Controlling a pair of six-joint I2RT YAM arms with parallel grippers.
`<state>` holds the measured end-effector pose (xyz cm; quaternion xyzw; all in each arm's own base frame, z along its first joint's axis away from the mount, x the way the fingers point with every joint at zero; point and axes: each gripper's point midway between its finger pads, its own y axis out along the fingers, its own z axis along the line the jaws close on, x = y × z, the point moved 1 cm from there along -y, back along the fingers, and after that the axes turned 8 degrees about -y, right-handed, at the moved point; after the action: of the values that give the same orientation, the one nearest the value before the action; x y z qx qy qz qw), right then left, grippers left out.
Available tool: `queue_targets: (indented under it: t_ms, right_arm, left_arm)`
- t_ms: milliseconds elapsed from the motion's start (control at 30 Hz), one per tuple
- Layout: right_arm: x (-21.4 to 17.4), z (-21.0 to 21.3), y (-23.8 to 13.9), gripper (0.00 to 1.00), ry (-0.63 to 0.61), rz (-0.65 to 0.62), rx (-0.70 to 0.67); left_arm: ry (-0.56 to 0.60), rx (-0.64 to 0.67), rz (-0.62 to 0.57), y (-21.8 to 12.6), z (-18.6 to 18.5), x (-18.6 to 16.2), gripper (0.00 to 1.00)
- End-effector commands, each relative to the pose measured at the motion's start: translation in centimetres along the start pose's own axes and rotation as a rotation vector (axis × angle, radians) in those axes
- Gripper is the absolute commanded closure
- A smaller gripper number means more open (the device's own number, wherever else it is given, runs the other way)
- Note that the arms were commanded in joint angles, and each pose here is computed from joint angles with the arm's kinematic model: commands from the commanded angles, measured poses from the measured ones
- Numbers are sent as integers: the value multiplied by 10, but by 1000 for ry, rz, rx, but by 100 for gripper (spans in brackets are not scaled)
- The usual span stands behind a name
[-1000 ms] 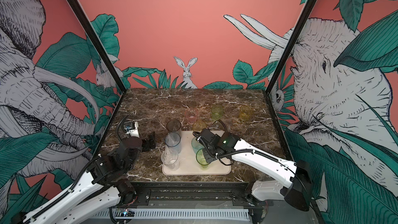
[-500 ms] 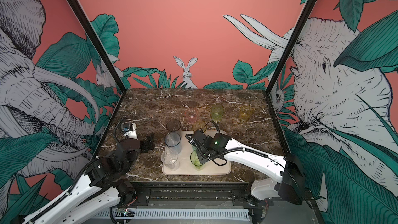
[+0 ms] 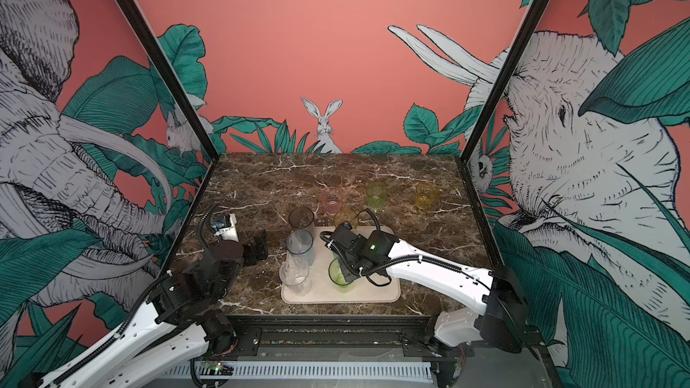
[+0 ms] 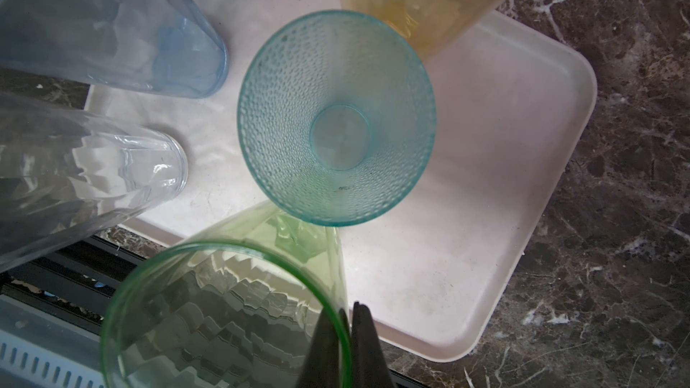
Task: Place the glasses into the tray
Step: 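Lower the green glass onto the tray edge nearest the robot, then open the right gripper and raise it away from the green glass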
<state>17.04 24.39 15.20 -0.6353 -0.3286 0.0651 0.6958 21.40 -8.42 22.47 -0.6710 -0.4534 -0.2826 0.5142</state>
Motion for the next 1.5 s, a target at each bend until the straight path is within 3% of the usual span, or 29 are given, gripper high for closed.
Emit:
queue_targets:
  t_ms: [0, 200, 500, 833, 1200, 1467]
  right_arm:
    - [13, 6, -7, 100, 31, -43, 16]
    - [13, 6, -6, 100, 32, -38, 12]
    - [15, 7, -11, 69, 32, -38, 18]
    - [36, 6, -41, 62, -20, -98, 21]
    - [104, -27, -111, 57, -52, -314, -27]
    - [152, -53, -129, 49, -69, -409, -64]
  left_arm:
    - [-7, 26, 4, 2, 7, -5, 2]
    - [-7, 26, 4, 2, 7, -5, 2]
    - [-7, 27, 3, 2, 7, -5, 2]
    - [1, 33, -15, -1, 8, 2, 2]
    - [22, 49, -56, -7, 6, 21, 2]
    - [35, 80, -86, -13, 10, 32, 2]
